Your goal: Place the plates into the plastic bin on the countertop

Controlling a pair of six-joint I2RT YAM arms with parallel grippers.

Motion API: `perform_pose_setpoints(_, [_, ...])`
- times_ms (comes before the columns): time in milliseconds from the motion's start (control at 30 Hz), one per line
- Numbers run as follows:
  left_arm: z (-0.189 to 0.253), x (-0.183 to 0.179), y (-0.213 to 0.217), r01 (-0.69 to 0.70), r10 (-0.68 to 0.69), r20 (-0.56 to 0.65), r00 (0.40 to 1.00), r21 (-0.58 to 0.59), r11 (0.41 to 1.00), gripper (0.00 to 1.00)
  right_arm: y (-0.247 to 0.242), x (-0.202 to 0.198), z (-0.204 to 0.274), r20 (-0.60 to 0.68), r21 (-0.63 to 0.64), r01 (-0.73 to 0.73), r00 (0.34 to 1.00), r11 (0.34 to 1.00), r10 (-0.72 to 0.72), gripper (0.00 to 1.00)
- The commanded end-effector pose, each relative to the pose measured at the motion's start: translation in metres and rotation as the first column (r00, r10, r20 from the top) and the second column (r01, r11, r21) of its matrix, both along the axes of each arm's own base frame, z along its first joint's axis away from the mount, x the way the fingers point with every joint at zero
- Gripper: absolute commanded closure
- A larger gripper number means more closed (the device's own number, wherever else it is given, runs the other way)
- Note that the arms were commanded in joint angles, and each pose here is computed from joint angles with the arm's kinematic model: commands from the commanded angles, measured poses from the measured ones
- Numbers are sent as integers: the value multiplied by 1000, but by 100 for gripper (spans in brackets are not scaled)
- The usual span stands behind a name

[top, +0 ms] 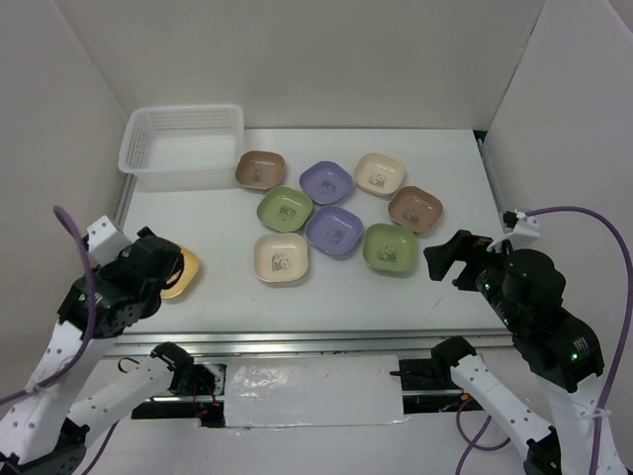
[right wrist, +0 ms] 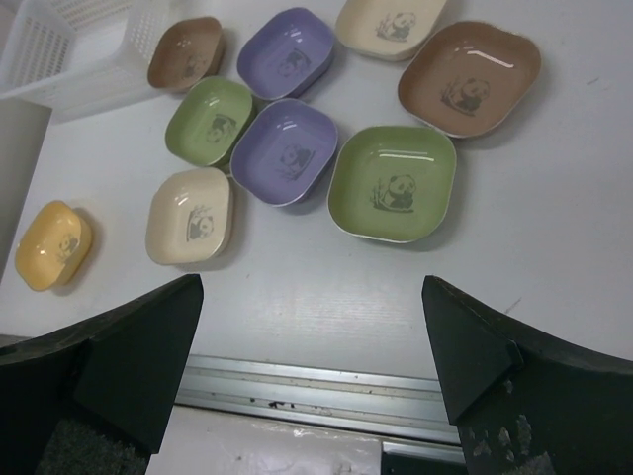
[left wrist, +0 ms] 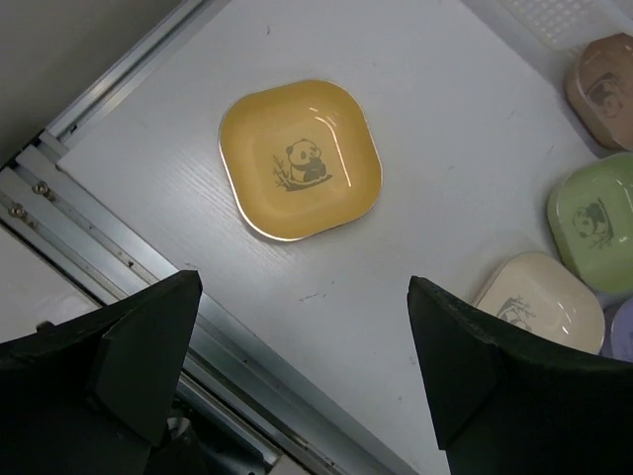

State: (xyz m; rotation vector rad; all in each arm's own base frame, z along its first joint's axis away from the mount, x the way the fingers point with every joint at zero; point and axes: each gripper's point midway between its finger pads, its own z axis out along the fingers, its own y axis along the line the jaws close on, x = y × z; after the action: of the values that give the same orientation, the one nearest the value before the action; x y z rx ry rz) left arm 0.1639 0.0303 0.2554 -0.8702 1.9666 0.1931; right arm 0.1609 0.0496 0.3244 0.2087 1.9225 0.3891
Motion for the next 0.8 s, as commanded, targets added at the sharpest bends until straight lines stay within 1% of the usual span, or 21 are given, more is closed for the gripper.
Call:
perform_pose_setpoints(0, [-24,6,3,-167,167,-29,986,-29,985,1,18,9,-2,21,18,-80,997,997,80,0])
perform_pose_setpoints(33, [-35,7,8,-241,240,-30,970,-38,970,1,26,7,-5,16,32,-118,993,992,118,0])
perform_pose_setpoints(100, [-48,9,15,-322,320,-65,945,-29,946,1,32,8,-11,8,44,-146,989,988,146,0])
perform_pose_setpoints(133, [-59,14,23,-391,388,-68,919,-48,919,1,35,7,-13,5,52,-157,988,986,157,0])
perform_pose_setpoints(167, [-72,18,19,-371,362,-122,924,-59,927,1,39,6,-13,4,60,-181,983,982,181,0])
perform_pose_setpoints(200, [-87,34,27,-419,407,-126,905,-92,903,1,41,6,-17,-3,66,-189,982,980,190,0])
perform_pose_setpoints(233, [-99,38,29,-403,385,-171,907,-87,911,1,43,5,-18,-6,72,-197,980,978,198,0])
perform_pose_setpoints(267, [-115,41,25,-398,362,-225,905,-139,907,1,44,5,-18,-3,76,-202,979,976,203,0])
perform_pose_setpoints(333, [-142,38,41,-471,414,-315,854,-128,873,1,51,3,-20,-9,92,-235,972,968,237,0])
perform_pose_setpoints(367, [-148,45,45,-482,424,-305,853,-144,864,1,53,1,-21,-8,95,-250,968,964,251,0])
perform_pose_setpoints(433, [-168,43,56,-498,429,-350,833,-134,857,1,54,0,-23,-10,99,-259,965,961,261,0])
perform_pose_setpoints(467, [-171,54,60,-493,427,-321,845,-160,855,1,55,-1,-22,-5,98,-265,964,959,266,0])
perform_pose_setpoints(500, [-181,58,59,-488,413,-332,848,-186,853,1,56,-2,-26,-6,98,-277,960,956,279,0])
perform_pose_setpoints(533, [-192,57,59,-484,404,-344,847,-186,855,2,57,-2,-27,-3,96,-283,959,954,284,0])
perform_pose_setpoints(567, [-192,71,61,-468,401,-297,866,-201,861,2,59,0,-26,8,96,-289,957,953,289,0])
perform_pose_setpoints(600, [-201,72,59,-467,395,-316,863,-194,863,2,59,-1,-28,8,93,-293,956,952,293,0])
perform_pose_setpoints(667, [-209,79,60,-467,394,-316,863,-200,862,1,60,-2,-28,5,90,-301,953,949,302,0])
perform_pose_setpoints(700, [-221,77,57,-474,389,-354,851,-199,858,2,59,-3,-28,4,89,-303,953,949,304,0])
perform_pose_setpoints(767, [-237,76,54,-480,379,-390,839,-201,854,5,58,-4,-28,4,86,-299,954,950,300,0])
